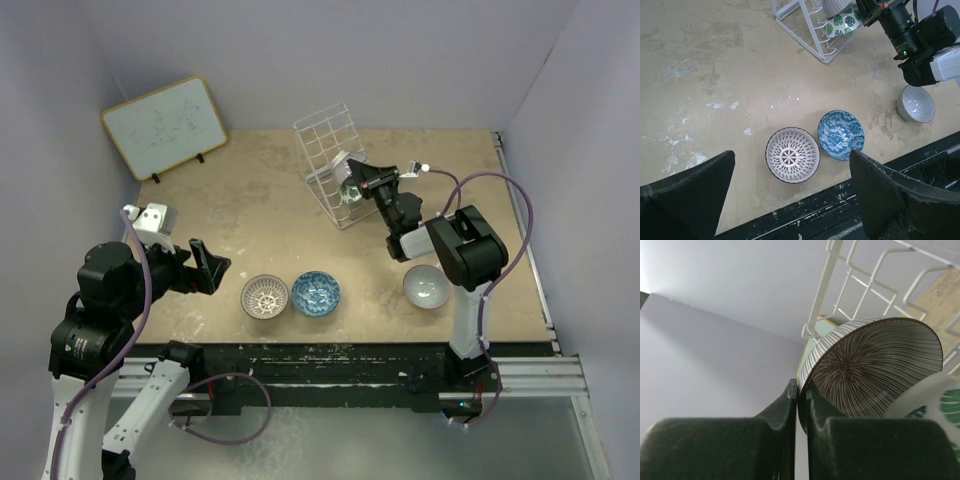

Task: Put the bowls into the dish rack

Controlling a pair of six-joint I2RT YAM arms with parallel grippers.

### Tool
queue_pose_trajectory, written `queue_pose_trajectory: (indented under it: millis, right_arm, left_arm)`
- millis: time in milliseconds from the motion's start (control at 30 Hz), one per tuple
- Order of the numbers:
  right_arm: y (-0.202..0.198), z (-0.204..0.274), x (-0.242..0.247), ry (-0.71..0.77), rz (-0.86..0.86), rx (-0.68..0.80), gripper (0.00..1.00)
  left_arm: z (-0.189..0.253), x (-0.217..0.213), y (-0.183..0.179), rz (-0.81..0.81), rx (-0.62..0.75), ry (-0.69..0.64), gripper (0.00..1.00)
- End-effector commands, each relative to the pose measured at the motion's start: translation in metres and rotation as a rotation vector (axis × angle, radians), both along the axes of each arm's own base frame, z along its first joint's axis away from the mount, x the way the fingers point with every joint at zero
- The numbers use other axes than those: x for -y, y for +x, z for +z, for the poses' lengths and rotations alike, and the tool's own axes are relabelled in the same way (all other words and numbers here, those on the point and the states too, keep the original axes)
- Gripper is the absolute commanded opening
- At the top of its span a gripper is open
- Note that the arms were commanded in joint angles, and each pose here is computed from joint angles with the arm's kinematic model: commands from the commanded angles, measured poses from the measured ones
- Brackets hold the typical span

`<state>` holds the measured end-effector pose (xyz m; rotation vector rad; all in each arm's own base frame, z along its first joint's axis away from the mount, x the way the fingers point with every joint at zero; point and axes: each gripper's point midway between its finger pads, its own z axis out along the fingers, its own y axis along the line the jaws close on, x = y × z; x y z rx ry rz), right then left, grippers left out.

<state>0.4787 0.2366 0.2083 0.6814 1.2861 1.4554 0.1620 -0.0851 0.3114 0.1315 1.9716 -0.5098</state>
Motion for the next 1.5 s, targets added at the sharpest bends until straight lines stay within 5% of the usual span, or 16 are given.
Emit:
queue_pose_trajectory:
  millis: [0, 133, 300, 600, 1467]
  right_arm:
    - [-0.034, 0.103, 0.017, 0.185, 0.012, 0.387, 0.11]
    - [-0.035, 0.100, 0.019, 0.193, 0.009, 0.373, 0.20]
    - [-0.037, 0.096, 0.024, 0.221, 0.008, 0.340, 0.42]
    - [-0.041, 0.079, 0.030, 0.281, 0.025, 0.221, 0.54]
    - [-0.025, 0.053, 0.030, 0.212, -0.019, -0.040, 0.57]
  left_arm:
    - [0.004, 0.001, 0.004, -0.014, 0.022, 0.013, 0.99]
    - [0.006, 0.001, 0.004, -0.014, 0.026, 0.012, 0.99]
    - [0.010, 0.001, 0.003, -0.011, 0.031, 0.005, 0.99]
    - [0.017, 0.003, 0.002, -0.009, 0.043, -0.016, 0.99]
    - [0.024, 0.002, -0.002, -0.007, 0.060, -0.029, 0.99]
